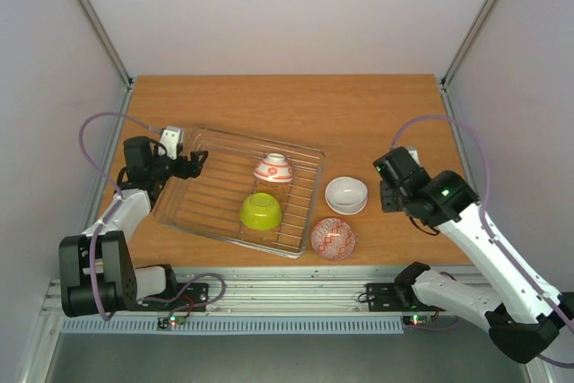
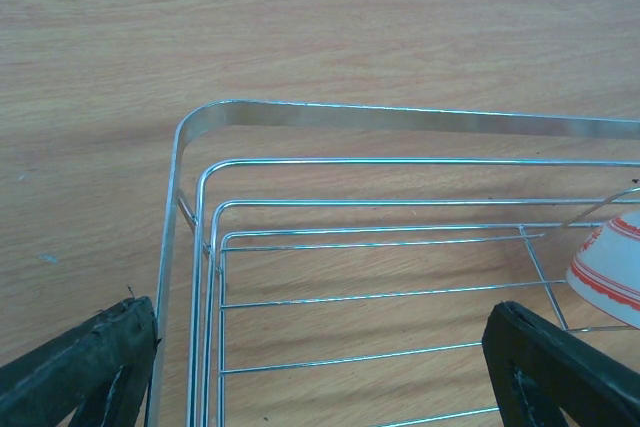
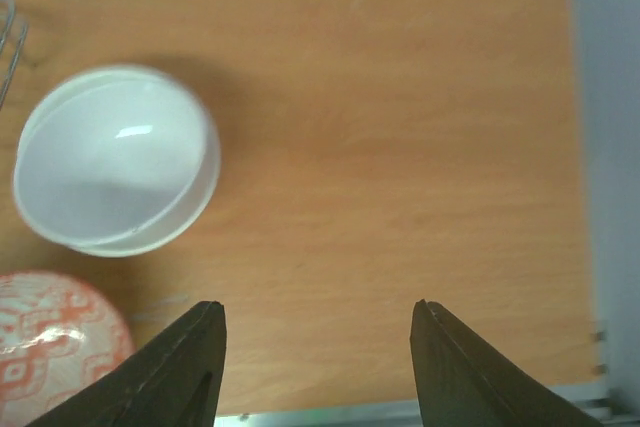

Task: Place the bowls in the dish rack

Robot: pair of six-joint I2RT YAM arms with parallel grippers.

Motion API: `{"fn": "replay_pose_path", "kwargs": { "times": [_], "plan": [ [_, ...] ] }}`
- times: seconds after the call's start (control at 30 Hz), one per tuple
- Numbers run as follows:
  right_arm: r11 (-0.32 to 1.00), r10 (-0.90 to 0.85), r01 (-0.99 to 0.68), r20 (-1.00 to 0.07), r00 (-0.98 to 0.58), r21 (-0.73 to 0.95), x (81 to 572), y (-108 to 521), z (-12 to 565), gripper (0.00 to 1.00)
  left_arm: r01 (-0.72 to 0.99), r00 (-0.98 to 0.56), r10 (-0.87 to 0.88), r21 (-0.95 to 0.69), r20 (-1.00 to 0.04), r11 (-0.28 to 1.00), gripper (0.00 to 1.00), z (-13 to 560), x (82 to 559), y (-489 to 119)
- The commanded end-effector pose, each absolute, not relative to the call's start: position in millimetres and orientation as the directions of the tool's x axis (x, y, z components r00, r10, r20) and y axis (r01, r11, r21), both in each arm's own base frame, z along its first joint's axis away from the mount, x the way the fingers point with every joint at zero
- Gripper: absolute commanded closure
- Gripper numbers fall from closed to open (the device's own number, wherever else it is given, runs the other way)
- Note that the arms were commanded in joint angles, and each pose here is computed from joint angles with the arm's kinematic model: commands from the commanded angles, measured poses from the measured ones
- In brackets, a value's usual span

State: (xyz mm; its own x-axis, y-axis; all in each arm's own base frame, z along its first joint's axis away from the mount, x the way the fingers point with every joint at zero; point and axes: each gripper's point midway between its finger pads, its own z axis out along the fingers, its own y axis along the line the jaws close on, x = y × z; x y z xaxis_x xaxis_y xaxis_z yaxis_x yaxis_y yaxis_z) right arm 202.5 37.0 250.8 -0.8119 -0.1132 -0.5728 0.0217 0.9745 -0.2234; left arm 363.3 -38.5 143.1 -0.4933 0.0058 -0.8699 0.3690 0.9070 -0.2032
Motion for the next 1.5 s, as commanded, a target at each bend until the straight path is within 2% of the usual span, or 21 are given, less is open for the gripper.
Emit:
{"fn": "replay_pose_path", "kwargs": {
  "times": [0.0, 0.1, 0.4, 0.63, 0.87, 0.97, 1.2, 1.3, 1.4, 1.47],
  "plan": [
    [0.992, 0.089, 0.027, -0.546, -0.833, 0.121, 212, 91, 209, 0.5, 0.378, -0.462, 0.015, -0.181, -0.887, 0.908, 0.1, 151, 369, -36],
    [0.981, 0.116, 0.015, -0.519, -0.847, 0.195, 222, 105, 185, 0.54, 0.375, -0.465, 0.013, -0.184, -0.885, 0.908, 0.1, 152, 368, -36],
    [0.96, 0.192, 0.067, -0.463, -0.865, 0.272, 266, 105, 152, 0.61, 0.368, -0.454, 0.022, -0.165, -0.891, 0.915, 0.1, 155, 368, -34],
    [0.973, 0.173, 0.087, -0.426, -0.888, 0.214, 282, 94, 124, 0.66, 0.364, -0.446, 0.028, -0.152, -0.895, 0.919, 0.1, 156, 367, -33],
    [0.979, 0.154, 0.089, -0.382, -0.911, 0.183, 283, 91, 109, 0.68, 0.366, -0.451, 0.025, -0.159, -0.892, 0.917, 0.1, 154, 368, -33],
    [0.981, 0.149, 0.095, -0.348, -0.926, 0.167, 279, 90, 98, 0.72, 0.364, -0.448, 0.026, -0.156, -0.893, 0.918, 0.1, 155, 368, -33],
    [0.988, 0.143, 0.117, -0.332, -0.932, 0.097, 273, 78, 89, 0.75, 0.362, -0.451, 0.023, -0.16, -0.892, 0.918, 0.1, 154, 369, -33],
    [0.989, 0.141, 0.116, -0.325, -0.935, 0.094, 273, 78, 87, 0.82, 0.362, -0.453, 0.023, -0.16, -0.891, 0.918, 0.1, 153, 369, -33],
    [0.989, 0.135, 0.107, -0.326, -0.936, 0.102, 274, 80, 90, 0.98, 0.363, -0.447, 0.024, -0.158, -0.894, 0.918, 0.1, 155, 368, -33],
    [0.989, 0.132, 0.103, -0.332, -0.934, 0.105, 275, 81, 93, 0.99, 0.361, -0.444, 0.024, -0.154, -0.896, 0.92, 0.1, 156, 368, -32]
  ]
}}
